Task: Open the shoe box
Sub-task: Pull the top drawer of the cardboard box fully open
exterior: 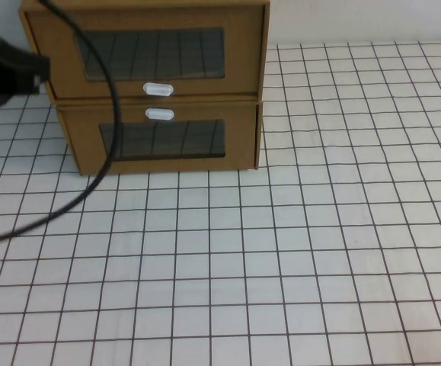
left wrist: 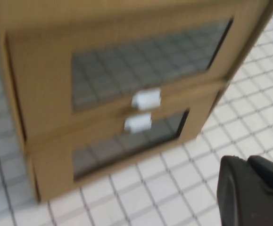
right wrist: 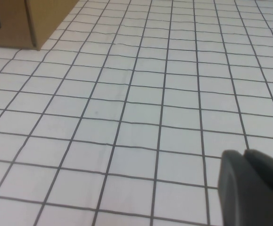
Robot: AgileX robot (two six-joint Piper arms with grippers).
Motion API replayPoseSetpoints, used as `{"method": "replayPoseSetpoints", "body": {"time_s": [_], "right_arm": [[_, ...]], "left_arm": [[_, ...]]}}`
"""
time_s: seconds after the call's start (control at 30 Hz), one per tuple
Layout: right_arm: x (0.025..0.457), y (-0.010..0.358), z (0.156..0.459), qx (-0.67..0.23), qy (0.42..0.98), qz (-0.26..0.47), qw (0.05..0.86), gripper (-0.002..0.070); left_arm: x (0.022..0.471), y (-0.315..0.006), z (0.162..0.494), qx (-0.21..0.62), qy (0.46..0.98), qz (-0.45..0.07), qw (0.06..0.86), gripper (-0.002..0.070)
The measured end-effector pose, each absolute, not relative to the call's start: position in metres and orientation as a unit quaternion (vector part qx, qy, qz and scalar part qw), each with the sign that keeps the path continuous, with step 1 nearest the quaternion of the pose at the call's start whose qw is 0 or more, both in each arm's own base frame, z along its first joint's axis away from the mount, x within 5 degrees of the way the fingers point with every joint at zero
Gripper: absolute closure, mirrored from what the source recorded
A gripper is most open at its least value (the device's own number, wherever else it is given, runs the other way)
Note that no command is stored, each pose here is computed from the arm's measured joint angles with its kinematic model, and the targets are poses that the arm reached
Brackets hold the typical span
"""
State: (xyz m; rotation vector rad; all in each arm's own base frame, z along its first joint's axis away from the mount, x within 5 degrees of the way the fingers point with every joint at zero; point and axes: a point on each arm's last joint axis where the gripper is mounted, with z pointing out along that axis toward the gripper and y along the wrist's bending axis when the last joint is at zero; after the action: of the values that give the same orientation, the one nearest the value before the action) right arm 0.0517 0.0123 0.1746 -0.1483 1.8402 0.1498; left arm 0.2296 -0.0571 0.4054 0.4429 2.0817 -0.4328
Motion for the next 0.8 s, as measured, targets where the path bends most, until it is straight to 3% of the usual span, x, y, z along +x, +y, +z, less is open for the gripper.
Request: {"method": "replayPoseSetpoints", "body": {"time_s": [0.17,0.33,0.8], "right_arm": [[0.052,0.012,0.175,-0.064,0.794,0.065,0.601,0.0689],[0.052,0.012,0.175,-0.064,0.794,0.065,0.601,0.0690],[0.052,0.012,0.175,-0.064,0.794,0.065,0.601,0.0689]], "left_arm": [[0.284,-0.068,0.440,0.219,0.825,-0.194,0.483,0.0677],[0.331,-0.077,0.454,0.243,0.818,-0.211,0.477,0.0677],[0.428,-0.094,0.416,0.256,0.828,-0.271,0.419,0.0677]]}}
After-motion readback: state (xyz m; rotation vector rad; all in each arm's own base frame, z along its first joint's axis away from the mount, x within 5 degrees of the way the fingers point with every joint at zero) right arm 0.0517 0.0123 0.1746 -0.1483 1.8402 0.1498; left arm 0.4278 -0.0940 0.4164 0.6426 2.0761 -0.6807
